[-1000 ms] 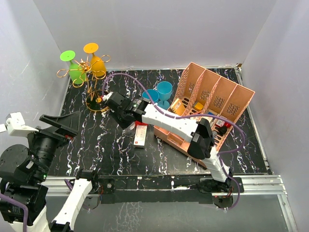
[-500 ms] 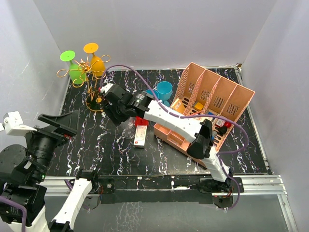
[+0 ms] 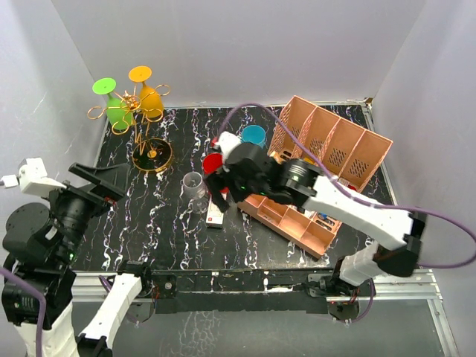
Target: Take the wine glass off the wine glass rack
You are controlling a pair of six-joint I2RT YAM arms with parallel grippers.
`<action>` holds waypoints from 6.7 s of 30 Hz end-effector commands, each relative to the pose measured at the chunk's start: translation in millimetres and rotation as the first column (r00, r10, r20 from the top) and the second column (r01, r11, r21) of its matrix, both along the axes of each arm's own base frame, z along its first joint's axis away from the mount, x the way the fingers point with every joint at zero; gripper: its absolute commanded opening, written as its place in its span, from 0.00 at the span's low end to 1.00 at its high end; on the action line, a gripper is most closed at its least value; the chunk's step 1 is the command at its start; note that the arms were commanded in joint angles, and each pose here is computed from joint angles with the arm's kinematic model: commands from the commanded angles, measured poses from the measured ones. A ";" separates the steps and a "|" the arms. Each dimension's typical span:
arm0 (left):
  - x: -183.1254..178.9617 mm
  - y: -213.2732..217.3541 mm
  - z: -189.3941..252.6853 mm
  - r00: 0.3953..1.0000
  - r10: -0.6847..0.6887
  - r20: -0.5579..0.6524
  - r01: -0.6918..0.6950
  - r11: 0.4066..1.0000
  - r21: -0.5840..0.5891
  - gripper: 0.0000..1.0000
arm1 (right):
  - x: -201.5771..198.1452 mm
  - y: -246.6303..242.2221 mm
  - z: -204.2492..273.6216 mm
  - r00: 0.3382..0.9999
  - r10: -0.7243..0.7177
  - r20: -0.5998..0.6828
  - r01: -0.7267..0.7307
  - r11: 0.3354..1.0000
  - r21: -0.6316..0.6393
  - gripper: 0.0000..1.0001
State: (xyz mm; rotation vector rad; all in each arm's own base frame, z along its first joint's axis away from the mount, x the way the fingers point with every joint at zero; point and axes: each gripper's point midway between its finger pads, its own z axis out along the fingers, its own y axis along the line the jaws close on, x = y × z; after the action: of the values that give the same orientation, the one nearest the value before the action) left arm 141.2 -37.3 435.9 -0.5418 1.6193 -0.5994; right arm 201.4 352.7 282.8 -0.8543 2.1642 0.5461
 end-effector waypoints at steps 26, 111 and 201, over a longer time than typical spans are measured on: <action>244.8 36.1 24.5 0.966 0.242 -0.088 -0.205 0.931 0.303 0.97 | -9.4 -111.5 37.6 0.940 -0.191 0.283 0.129 0.966 0.224 0.99; 402.4 181.4 -110.9 0.931 0.184 -0.314 -0.145 0.979 0.143 0.43 | 11.6 -105.8 52.9 0.903 -0.221 0.368 0.152 0.967 0.207 0.99; 424.4 137.5 -31.4 0.998 0.016 -0.061 -0.033 0.957 -0.287 0.00 | 5.2 -113.9 66.0 0.901 -0.244 0.358 0.152 0.952 0.266 0.99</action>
State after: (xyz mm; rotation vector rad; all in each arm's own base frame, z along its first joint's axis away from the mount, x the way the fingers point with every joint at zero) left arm 567.9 101.1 362.0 -0.8740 1.6755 -0.7759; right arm 203.9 237.7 316.1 -0.6230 1.8314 0.4085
